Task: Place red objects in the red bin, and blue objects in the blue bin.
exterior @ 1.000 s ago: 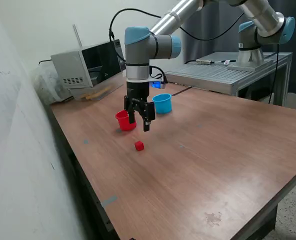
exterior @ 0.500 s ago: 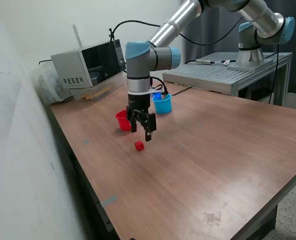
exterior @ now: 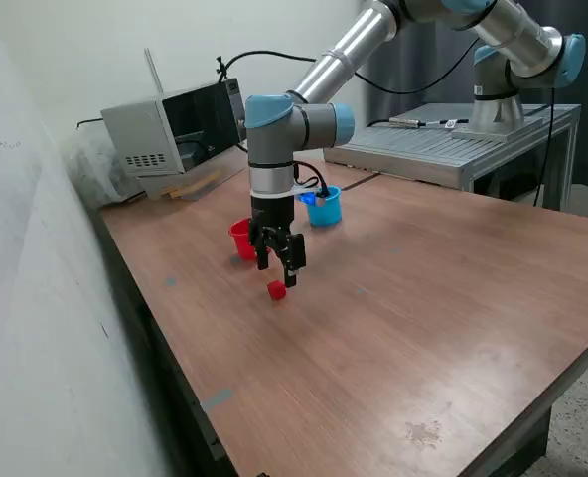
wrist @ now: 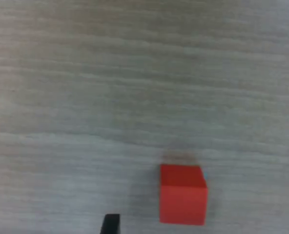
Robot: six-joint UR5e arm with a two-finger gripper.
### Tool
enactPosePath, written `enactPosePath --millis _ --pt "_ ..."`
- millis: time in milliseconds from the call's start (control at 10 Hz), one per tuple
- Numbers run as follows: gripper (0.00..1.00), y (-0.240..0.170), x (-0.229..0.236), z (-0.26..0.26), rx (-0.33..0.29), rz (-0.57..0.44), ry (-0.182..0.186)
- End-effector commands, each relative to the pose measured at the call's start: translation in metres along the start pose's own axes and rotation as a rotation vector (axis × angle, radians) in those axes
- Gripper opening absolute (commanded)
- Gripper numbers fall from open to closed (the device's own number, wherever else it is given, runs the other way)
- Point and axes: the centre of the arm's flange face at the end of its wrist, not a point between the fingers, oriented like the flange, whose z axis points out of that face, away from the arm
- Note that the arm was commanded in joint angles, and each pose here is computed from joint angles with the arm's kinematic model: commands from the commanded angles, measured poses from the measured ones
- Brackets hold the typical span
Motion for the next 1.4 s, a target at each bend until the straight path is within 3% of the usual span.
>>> enactPosePath --millis 0,300,400,1300 --pt "1.0 0.002 -0.013 0.001 -0.005 0.016 -0.004" --pt "1.0 -0.003 -0.017 0.007 0.009 0.02 -0.002" --pt "0.0 -0.004 -0.015 0.008 0.012 0.019 -0.001" --pt "0.0 -0.005 -0.014 0.008 0.015 0.014 -0.002"
